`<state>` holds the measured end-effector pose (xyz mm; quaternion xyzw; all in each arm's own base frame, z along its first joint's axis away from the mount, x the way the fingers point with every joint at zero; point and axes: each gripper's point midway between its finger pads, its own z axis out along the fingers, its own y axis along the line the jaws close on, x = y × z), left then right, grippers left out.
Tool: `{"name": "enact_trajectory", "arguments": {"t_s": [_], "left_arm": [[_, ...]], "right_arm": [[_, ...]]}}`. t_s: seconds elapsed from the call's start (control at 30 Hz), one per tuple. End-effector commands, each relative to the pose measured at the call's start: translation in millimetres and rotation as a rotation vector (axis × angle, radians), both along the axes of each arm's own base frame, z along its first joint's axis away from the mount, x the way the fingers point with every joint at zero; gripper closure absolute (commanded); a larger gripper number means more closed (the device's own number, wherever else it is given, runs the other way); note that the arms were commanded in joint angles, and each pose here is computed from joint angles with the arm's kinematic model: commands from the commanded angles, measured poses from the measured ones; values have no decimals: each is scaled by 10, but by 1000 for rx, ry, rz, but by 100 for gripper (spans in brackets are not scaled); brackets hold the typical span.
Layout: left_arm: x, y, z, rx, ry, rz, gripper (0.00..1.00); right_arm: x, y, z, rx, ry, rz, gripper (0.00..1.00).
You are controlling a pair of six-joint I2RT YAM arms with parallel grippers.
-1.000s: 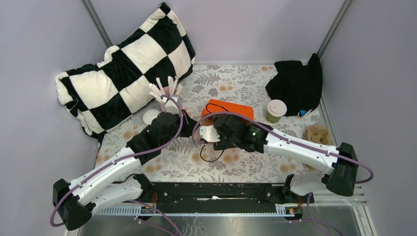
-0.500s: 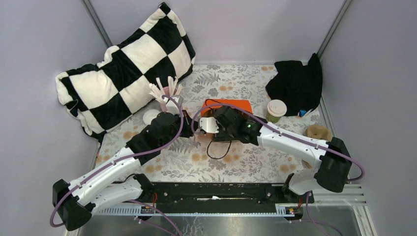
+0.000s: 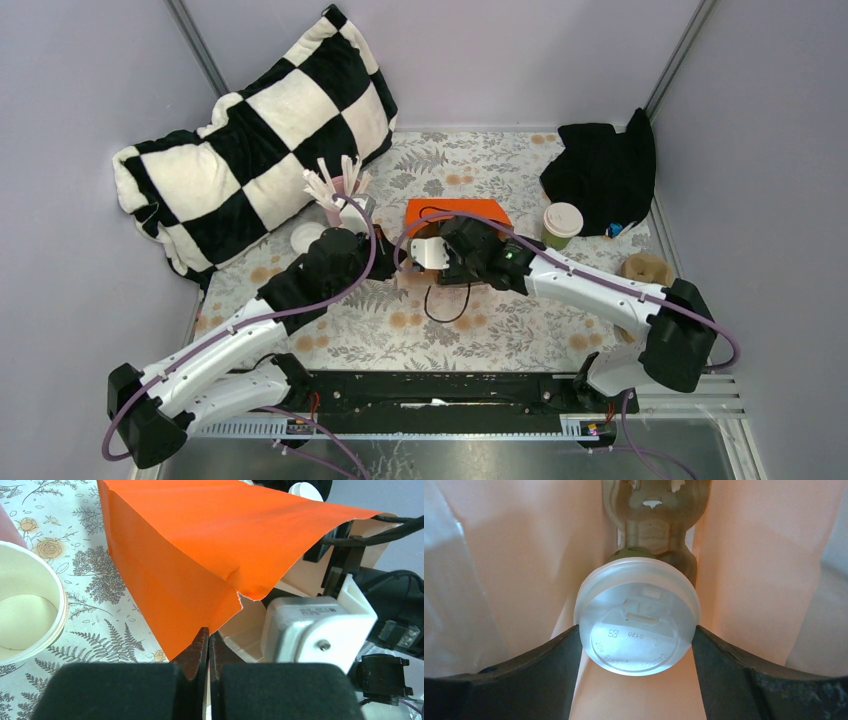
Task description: Pack the takeout coffee
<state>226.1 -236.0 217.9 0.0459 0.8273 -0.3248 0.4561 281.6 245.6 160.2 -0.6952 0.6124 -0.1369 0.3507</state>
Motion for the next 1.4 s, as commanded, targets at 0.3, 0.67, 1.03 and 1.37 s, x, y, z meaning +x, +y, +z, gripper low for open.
{"name": "enact_trajectory", "arguments": {"t_s": [0.3, 0.67, 1.03, 1.37], "left_arm": [[-32, -42, 215, -4, -32, -43, 100], [93, 81, 199, 117, 38, 50, 100], [322, 191, 32, 228, 118, 209, 85], [627, 224, 1, 325, 80, 315, 93]], "right_arm": [[332, -19, 286, 86, -132, -19, 48], [206, 283, 344, 232, 0, 4, 51], [284, 415, 344, 286, 17, -48, 52], [317, 384, 311, 255, 2, -46, 52]]}}
